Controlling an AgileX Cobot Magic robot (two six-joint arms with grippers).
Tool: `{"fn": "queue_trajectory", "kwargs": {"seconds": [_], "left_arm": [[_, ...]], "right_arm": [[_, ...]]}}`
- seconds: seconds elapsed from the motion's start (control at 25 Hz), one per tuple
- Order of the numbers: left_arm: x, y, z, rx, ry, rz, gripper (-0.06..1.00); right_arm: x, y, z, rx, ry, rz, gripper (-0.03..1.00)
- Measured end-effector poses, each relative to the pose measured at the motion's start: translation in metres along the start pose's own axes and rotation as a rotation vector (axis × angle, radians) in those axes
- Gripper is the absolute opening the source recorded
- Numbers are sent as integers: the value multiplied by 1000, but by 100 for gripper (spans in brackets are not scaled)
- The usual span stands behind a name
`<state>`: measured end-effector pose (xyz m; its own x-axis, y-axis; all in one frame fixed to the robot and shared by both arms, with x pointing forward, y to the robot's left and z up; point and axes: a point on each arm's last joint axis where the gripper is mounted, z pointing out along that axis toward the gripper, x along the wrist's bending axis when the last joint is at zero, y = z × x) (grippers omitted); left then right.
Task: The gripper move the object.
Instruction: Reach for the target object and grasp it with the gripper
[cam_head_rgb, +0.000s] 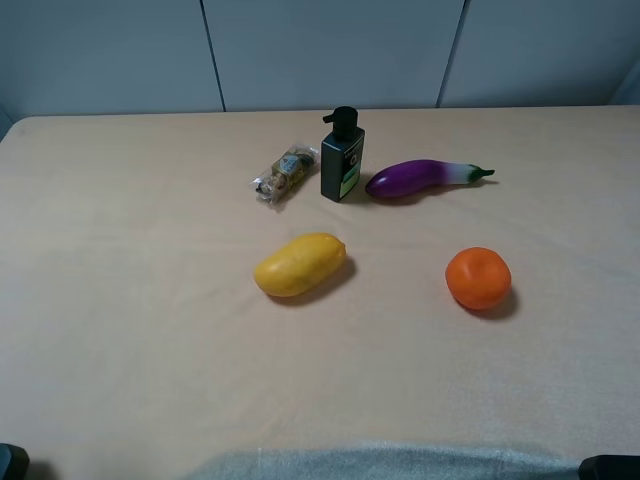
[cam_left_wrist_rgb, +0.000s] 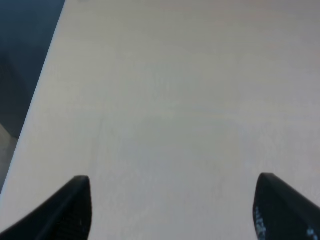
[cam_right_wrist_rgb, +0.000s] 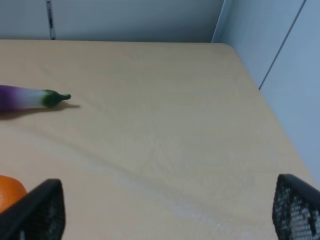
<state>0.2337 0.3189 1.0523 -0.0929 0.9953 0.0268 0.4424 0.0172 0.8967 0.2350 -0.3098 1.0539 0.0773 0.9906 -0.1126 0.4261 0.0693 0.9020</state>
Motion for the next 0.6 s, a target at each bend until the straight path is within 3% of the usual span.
{"fn": "queue_trajectory", "kwargs": {"seconds": [0.6], "left_arm": [[0,0,0,0,1,0,74]], "right_arm": [[0,0,0,0,0,0,63]]}}
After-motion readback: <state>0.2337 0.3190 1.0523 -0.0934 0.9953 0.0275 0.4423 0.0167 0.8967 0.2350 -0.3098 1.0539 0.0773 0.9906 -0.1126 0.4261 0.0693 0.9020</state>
